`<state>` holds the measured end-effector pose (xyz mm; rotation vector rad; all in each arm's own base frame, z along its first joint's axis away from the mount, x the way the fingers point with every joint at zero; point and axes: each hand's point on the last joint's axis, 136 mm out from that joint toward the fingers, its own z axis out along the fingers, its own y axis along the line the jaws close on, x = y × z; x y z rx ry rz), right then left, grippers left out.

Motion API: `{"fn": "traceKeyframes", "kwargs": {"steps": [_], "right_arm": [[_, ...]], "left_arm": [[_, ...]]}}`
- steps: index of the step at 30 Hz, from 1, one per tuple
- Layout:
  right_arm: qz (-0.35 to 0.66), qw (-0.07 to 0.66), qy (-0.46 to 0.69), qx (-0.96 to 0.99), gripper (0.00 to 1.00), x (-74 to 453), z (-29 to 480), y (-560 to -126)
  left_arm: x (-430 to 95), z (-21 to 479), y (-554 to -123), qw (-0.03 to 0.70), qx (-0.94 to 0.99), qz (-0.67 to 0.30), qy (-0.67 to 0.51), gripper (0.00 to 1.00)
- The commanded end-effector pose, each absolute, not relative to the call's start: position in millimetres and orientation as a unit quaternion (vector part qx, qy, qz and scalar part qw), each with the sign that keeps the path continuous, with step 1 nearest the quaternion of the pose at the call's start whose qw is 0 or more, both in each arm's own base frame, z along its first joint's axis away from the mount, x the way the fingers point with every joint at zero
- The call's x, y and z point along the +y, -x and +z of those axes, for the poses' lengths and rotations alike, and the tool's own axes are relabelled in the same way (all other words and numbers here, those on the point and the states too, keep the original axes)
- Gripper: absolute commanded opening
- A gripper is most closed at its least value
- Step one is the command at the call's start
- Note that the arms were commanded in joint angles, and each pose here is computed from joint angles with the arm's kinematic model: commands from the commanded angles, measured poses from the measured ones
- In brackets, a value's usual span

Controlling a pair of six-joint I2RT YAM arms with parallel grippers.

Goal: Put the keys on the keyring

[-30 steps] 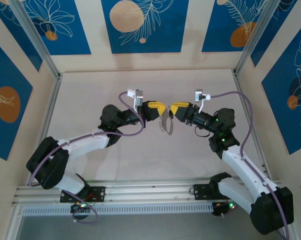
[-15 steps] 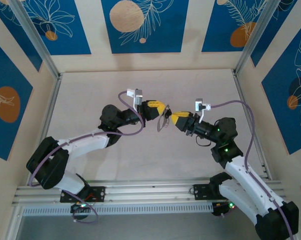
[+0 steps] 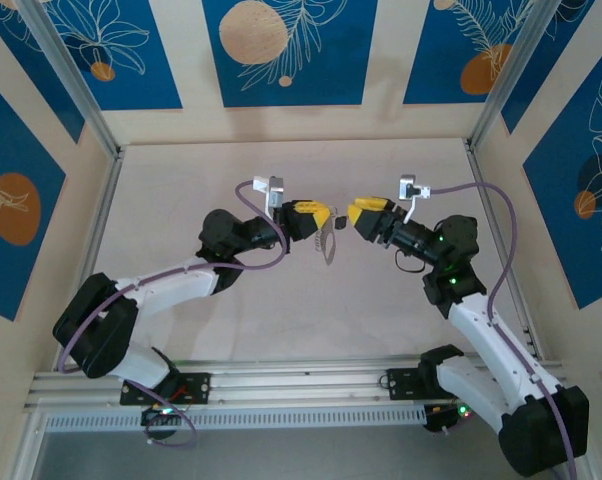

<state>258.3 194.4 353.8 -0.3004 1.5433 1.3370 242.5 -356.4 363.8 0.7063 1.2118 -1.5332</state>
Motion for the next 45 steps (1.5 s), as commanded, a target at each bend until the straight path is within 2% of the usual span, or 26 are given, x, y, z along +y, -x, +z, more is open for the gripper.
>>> {"fn": "traceKeyframes", "kwargs": {"steps": [1, 9, 12, 16, 22, 26, 31, 34, 38, 42, 45], "right_arm": [[0.572, 0.53, 0.153, 0.607, 0.56, 199.6, 380.7, -252.0], [0.59, 0.507, 0.199, 0.596, 0.55, 220.2, 374.8, -232.3], [0.591, 0.501, 0.203, 0.599, 0.51, 223.7, 368.6, -229.3], [0.59, 0.496, 0.197, 0.606, 0.33, 224.1, 359.5, -229.4], [0.589, 0.494, 0.197, 0.608, 0.15, 225.0, 358.1, -230.9], [0.59, 0.495, 0.195, 0.608, 0.16, 226.3, 358.7, -233.0], [0.589, 0.498, 0.195, 0.606, 0.25, 227.0, 361.8, -235.8], [0.589, 0.5, 0.195, 0.604, 0.26, 227.5, 363.8, -237.4], [0.588, 0.502, 0.193, 0.604, 0.19, 228.1, 364.7, -240.5], [0.591, 0.502, 0.195, 0.6, 0.02, 229.3, 366.7, -241.5], [0.592, 0.503, 0.196, 0.598, 0.0, 229.7, 367.6, -241.7]], "left_arm": [[-351.7, 392.1, -238.1, 0.523, 0.469, -0.646, -0.3, 0.0], [-351.1, 392.8, -238.9, 0.522, 0.474, -0.643, -0.298, 0.0], [-350.5, 393.3, -239.7, 0.524, 0.474, -0.643, -0.297, 0.0], [-349.8, 394.7, -240.1, 0.524, 0.473, -0.644, -0.295, 0.0], [-349.8, 393.7, -239.5, 0.52, 0.472, -0.648, -0.295, 0.0], [-351.0, 392.7, -238.9, 0.516, 0.471, -0.651, -0.297, 0.0], [-351.6, 391.3, -237.9, 0.511, 0.471, -0.654, -0.298, 0.0], [-351.6, 391.1, -237.4, 0.51, 0.471, -0.654, -0.299, 0.0], [-351.7, 390.4, -237.1, 0.508, 0.471, -0.656, -0.299, 0.0], [-352.5, 388.6, -236.6, 0.505, 0.473, -0.656, -0.301, 0.0], [-352.9, 387.7, -236.1, 0.501, 0.475, -0.657, -0.303, 0.0]]}}
